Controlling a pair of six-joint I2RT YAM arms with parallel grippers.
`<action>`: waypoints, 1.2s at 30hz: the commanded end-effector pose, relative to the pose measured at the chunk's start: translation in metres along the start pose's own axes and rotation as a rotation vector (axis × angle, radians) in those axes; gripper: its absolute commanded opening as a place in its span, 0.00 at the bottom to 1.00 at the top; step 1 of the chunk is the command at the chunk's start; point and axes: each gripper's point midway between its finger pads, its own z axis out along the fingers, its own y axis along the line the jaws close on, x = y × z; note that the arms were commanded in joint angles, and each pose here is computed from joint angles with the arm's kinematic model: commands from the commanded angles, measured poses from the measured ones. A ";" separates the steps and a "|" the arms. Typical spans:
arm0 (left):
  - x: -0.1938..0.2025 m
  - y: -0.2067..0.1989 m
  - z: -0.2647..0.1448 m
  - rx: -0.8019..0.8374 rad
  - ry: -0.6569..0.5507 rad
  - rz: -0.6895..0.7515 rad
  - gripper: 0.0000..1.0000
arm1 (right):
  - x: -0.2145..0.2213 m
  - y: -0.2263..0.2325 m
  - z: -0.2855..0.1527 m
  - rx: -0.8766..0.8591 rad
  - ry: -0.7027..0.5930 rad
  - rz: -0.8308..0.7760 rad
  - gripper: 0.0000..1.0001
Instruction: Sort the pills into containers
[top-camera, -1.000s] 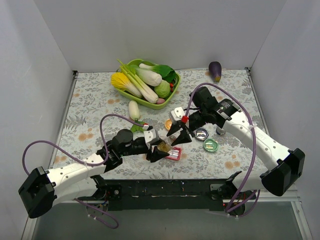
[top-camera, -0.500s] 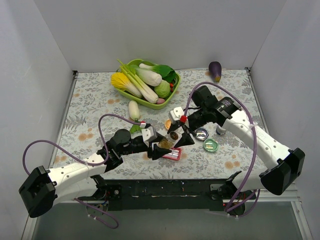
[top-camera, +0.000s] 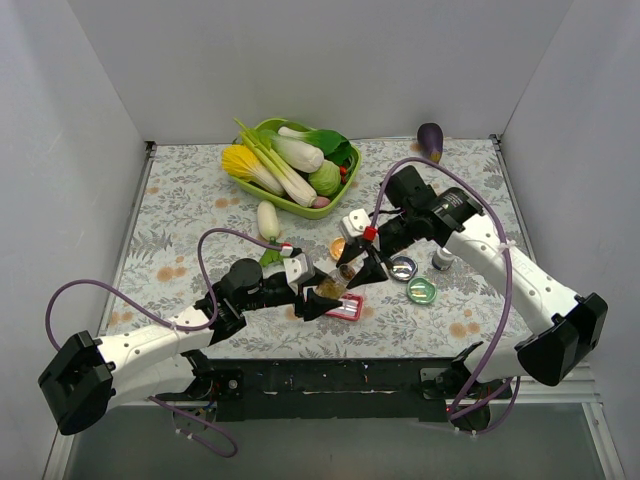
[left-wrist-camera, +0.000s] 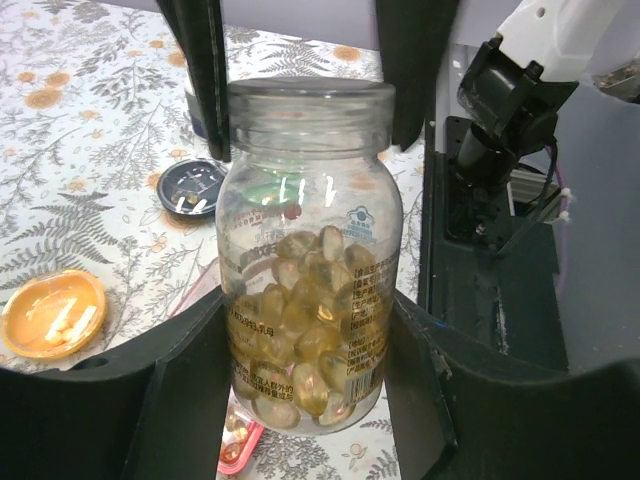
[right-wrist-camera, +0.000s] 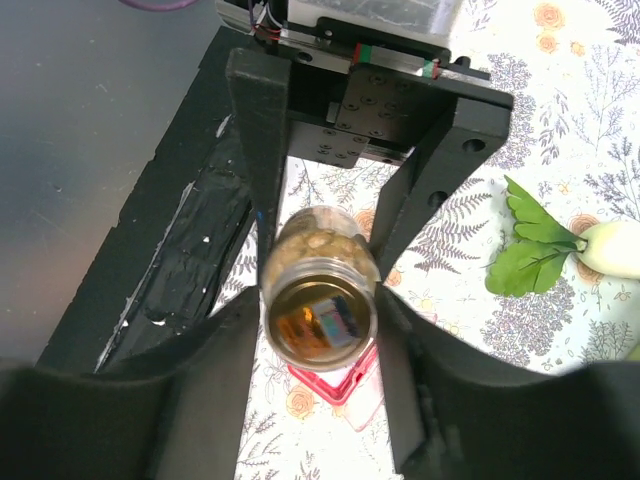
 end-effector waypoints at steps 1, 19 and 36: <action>-0.011 0.002 0.001 -0.006 -0.041 0.021 0.00 | -0.004 0.001 -0.001 0.002 -0.017 0.041 0.48; -0.036 0.106 0.015 -0.511 -0.176 0.108 0.00 | 0.029 -0.081 -0.016 0.332 -0.145 0.838 0.62; 0.016 -0.023 -0.012 0.086 -0.033 -0.068 0.00 | -0.007 0.010 -0.022 -0.044 -0.105 -0.287 0.92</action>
